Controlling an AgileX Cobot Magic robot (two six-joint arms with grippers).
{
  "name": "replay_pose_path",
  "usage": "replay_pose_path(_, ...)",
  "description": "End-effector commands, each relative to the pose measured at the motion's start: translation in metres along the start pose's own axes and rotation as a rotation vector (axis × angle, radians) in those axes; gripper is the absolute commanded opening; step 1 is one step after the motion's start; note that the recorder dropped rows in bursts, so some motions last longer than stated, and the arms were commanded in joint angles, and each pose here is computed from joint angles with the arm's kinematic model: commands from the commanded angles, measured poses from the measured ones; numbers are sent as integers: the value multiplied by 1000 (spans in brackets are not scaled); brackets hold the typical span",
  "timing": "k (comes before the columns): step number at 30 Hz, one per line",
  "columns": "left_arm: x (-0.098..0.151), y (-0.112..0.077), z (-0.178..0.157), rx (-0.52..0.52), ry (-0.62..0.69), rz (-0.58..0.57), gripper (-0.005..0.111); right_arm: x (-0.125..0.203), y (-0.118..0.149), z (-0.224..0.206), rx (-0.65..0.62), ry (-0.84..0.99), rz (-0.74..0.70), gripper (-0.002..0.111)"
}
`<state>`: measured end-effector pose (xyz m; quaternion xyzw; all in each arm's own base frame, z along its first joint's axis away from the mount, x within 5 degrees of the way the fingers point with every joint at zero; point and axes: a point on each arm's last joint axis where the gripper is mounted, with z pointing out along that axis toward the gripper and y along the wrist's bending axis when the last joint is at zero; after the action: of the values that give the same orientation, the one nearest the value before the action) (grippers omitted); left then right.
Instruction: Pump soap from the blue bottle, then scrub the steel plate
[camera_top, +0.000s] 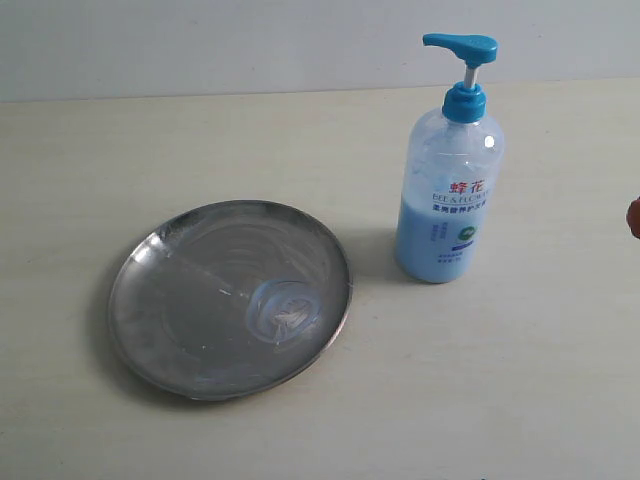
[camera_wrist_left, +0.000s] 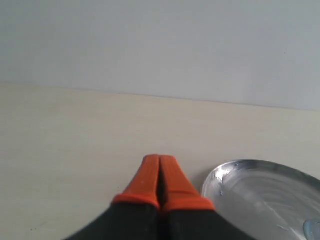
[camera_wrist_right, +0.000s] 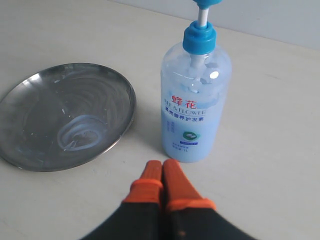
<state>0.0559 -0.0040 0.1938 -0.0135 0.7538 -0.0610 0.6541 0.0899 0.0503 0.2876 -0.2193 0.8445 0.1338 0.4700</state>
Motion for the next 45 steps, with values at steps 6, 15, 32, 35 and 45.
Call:
replay_pose_path(6, 11, 2, -1, -22, 111, -1, 0, 0, 0, -1, 5, -16, -3, 0)
replay_pose_path(15, 12, 2, -1, -26, 125, -28, 0, 0, 0, -1, 5, -16, -3, 0)
replay_pose_path(32, 13, 2, -1, -26, 128, -21, 0, 0, 0, -1, 5, -16, -3, 0)
replay_pose_path(35, 13, 2, -1, -26, 128, -21, 0, 0, 0, -1, 5, -16, -3, 0)
replay_pose_path(45, 13, 2, -1, -26, 128, -21, 0, 0, 0, -1, 5, -16, -3, 0)
